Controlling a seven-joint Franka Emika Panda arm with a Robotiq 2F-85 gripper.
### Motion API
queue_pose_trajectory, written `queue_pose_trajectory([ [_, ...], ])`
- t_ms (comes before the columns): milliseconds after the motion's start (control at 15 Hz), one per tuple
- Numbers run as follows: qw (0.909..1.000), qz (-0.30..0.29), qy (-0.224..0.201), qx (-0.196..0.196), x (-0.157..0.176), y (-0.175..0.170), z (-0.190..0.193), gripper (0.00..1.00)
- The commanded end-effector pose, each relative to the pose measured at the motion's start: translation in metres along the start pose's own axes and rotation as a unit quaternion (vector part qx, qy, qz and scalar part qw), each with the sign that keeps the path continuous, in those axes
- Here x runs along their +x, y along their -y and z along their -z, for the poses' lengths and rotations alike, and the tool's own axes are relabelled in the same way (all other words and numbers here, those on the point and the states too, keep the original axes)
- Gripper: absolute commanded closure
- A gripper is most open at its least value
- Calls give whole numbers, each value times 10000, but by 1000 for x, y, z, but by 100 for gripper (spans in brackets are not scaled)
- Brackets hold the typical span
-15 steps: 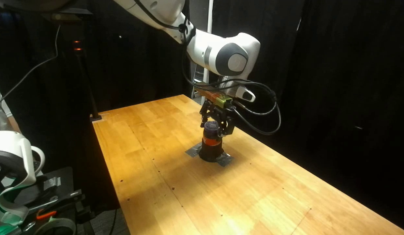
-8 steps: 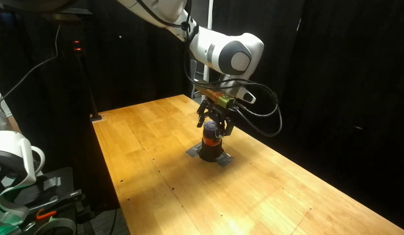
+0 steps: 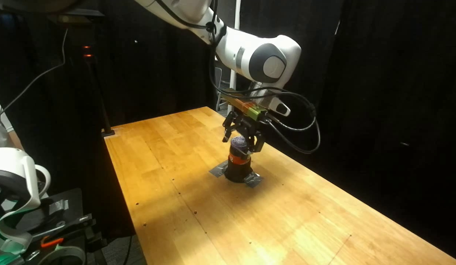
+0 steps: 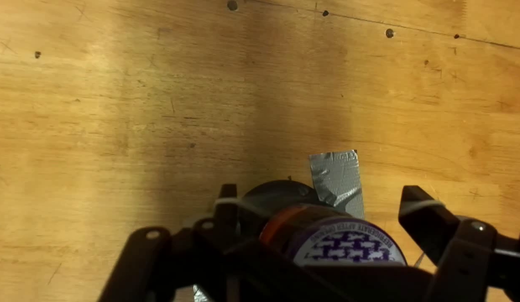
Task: Put the rubber band on the jar.
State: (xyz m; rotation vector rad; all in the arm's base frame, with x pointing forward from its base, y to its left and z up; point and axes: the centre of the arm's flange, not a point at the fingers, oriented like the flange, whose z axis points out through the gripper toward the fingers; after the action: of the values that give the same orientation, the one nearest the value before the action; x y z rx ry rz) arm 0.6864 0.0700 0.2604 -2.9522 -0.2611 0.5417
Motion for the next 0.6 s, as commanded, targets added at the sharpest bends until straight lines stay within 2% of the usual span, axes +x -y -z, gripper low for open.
queue_pose_trajectory([
  [0, 9993, 10, -167, 324, -12, -8, 13, 0],
  [267, 9985, -32, -288, 460, -15, -13, 13, 0],
  [533, 9995, -50, -204, 248, -26, -6, -12, 0],
])
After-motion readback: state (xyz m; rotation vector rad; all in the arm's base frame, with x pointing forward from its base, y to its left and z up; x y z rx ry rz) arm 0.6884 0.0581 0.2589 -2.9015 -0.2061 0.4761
